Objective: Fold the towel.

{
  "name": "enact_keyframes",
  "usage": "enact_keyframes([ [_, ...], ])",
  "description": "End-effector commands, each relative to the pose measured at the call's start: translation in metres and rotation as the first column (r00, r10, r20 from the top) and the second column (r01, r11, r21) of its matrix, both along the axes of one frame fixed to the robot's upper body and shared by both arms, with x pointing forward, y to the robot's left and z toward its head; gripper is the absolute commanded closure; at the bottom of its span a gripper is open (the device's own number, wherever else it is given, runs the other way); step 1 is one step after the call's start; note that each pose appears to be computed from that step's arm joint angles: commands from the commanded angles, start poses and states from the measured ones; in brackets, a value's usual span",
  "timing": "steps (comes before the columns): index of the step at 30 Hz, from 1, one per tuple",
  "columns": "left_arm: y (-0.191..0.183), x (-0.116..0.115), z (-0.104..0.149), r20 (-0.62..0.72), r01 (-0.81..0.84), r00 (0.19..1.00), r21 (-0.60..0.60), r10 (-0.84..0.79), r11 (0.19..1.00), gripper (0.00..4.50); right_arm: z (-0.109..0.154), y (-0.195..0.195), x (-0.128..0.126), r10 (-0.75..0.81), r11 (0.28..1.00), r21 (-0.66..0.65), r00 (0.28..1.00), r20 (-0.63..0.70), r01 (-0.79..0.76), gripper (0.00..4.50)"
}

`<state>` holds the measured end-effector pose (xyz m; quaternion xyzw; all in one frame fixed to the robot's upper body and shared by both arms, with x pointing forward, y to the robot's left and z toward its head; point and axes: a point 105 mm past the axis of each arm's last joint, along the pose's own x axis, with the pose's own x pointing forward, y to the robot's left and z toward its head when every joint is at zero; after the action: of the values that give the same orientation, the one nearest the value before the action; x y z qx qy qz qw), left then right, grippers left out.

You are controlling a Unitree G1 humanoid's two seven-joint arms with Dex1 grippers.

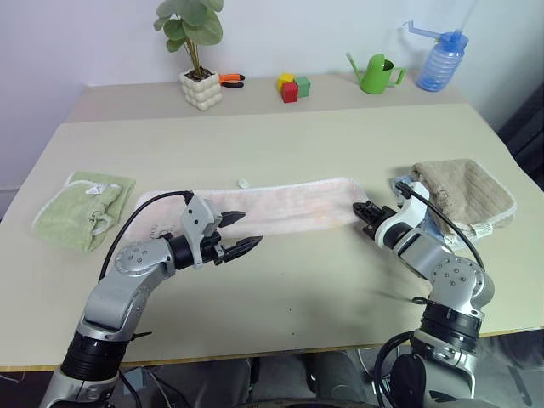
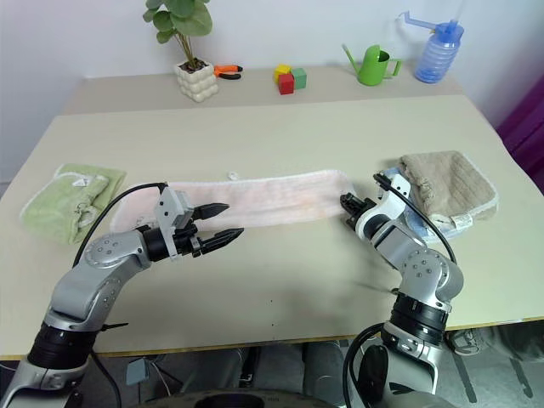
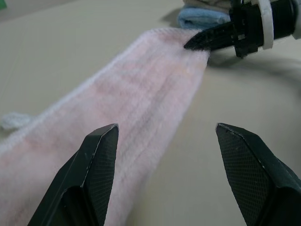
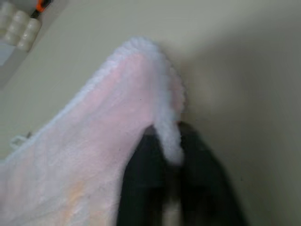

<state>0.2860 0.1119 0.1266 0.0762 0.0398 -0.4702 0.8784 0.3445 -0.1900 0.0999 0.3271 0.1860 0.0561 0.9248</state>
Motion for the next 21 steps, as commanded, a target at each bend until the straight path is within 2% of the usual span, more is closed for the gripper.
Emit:
enact_keyframes([
  [1, -0.001, -0.003, 0.01, 0.037, 0.006, 0.999, -0.013, -0.006, 1.0, 1.15, 0.025, -0.017, -0.004, -0.063, 0.997, -0.036, 0.993, 0.101, 0.067, 4.48],
  [8, 0.003, -0.001, 0.005, 0.021, 0.001, 1.0, -0.01, -0.001, 1.0, 1.15, 0.07, -0.049, -0.022, -0.009, 0.945, -0.316, 0.972, 0.234, 0.085, 4.48],
  [12, 0.004, 0.006, 0.002, 0.021, 0.001, 1.0, -0.007, -0.001, 1.0, 1.15, 0.098, -0.025, -0.023, 0.214, 0.845, -0.534, 0.932, 0.291, -0.027, 4.48],
  [17, 0.007, 0.012, 0.002, 0.039, -0.014, 0.999, -0.003, 0.014, 1.0, 1.15, 0.099, 0.033, -0.033, 0.51, 0.688, -0.692, 0.824, 0.247, -0.219, 4.48],
  [21, 0.004, 0.011, 0.003, 0.037, -0.013, 0.999, -0.024, 0.014, 1.0, 1.15, 0.077, 0.064, -0.035, 0.627, 0.576, -0.747, 0.766, 0.143, -0.332, 4.48],
])
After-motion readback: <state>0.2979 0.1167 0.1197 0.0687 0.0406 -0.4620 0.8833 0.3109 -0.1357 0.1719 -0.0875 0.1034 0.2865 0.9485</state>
